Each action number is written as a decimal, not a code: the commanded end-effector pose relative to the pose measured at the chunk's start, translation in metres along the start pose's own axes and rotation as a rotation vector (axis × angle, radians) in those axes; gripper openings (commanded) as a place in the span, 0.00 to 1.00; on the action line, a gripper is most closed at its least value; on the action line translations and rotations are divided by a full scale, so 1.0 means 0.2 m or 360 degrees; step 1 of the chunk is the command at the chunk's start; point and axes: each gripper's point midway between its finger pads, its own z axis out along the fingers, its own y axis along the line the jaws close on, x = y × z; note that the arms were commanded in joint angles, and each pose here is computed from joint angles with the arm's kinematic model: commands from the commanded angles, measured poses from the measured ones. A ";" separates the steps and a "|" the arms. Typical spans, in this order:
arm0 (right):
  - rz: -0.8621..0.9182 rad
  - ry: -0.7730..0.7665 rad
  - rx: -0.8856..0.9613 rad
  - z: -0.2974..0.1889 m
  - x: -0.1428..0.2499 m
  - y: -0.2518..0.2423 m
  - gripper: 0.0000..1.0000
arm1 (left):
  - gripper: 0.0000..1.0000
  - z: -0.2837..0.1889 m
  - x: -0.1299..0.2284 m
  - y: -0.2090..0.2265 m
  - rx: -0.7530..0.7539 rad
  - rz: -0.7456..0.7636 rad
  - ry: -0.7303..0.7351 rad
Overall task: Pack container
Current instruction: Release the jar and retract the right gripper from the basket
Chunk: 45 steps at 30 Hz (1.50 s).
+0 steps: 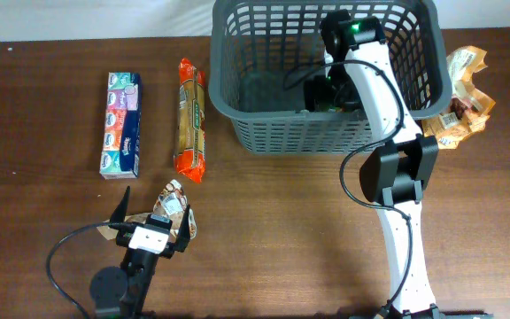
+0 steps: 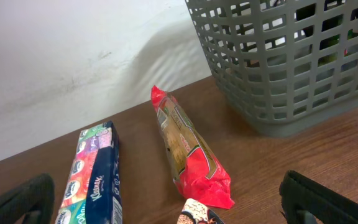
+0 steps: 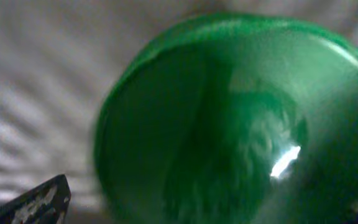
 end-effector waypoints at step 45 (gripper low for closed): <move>0.0253 -0.1059 0.0199 -1.30 0.26 -1.51 0.99 | 0.99 0.00 0.01 -0.01 0.0018 0.0014 0.0011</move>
